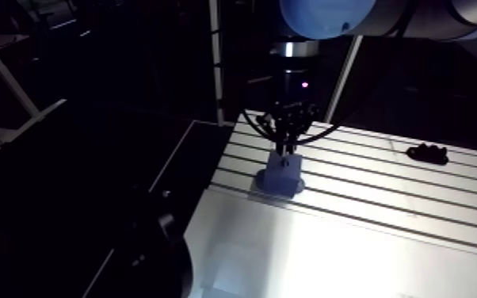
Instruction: Pick up the M10 bolt and insert it into the hex recess until seated.
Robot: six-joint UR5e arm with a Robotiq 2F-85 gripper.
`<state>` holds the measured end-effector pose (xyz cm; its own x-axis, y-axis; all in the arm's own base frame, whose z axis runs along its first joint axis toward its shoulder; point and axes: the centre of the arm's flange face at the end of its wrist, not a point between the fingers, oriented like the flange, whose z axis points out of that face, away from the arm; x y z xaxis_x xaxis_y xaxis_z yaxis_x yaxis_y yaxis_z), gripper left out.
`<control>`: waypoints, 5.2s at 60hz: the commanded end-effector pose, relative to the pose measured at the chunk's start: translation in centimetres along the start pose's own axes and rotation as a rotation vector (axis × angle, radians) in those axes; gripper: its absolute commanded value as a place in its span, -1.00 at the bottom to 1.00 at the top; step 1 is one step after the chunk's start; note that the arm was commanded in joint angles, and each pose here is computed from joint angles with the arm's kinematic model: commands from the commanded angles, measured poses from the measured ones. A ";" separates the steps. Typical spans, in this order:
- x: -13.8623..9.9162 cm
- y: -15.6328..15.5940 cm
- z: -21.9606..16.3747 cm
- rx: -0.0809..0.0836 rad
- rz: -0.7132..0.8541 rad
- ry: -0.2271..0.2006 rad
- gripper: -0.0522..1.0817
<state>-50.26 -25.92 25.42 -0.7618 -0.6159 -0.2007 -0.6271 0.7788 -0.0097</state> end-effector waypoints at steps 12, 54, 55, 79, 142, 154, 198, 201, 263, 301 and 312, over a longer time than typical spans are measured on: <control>0.1 0.1 -0.3 -0.004 0.000 0.005 0.84; 0.0 0.0 -0.1 -0.002 -0.007 0.000 0.85; 0.0 0.0 -0.1 -0.002 -0.007 0.000 0.85; 0.1 0.0 0.2 -0.002 -0.001 0.004 0.85; -0.6 0.0 -2.0 -0.032 0.009 0.072 -0.90; -0.7 -0.1 -2.1 -0.028 0.031 0.072 -0.90; -1.3 -0.7 0.6 -0.011 0.148 0.049 -0.17; -1.2 -0.7 0.8 -0.011 0.154 0.052 -0.14; -1.2 -0.1 1.6 -0.013 0.353 0.080 0.05; -1.3 -0.3 1.9 -0.002 0.394 0.075 0.11; -1.4 -0.3 2.1 -0.002 0.395 0.070 0.12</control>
<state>-48.78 -25.15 23.82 -0.9533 -0.2787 -0.1160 -0.2864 0.9565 0.0559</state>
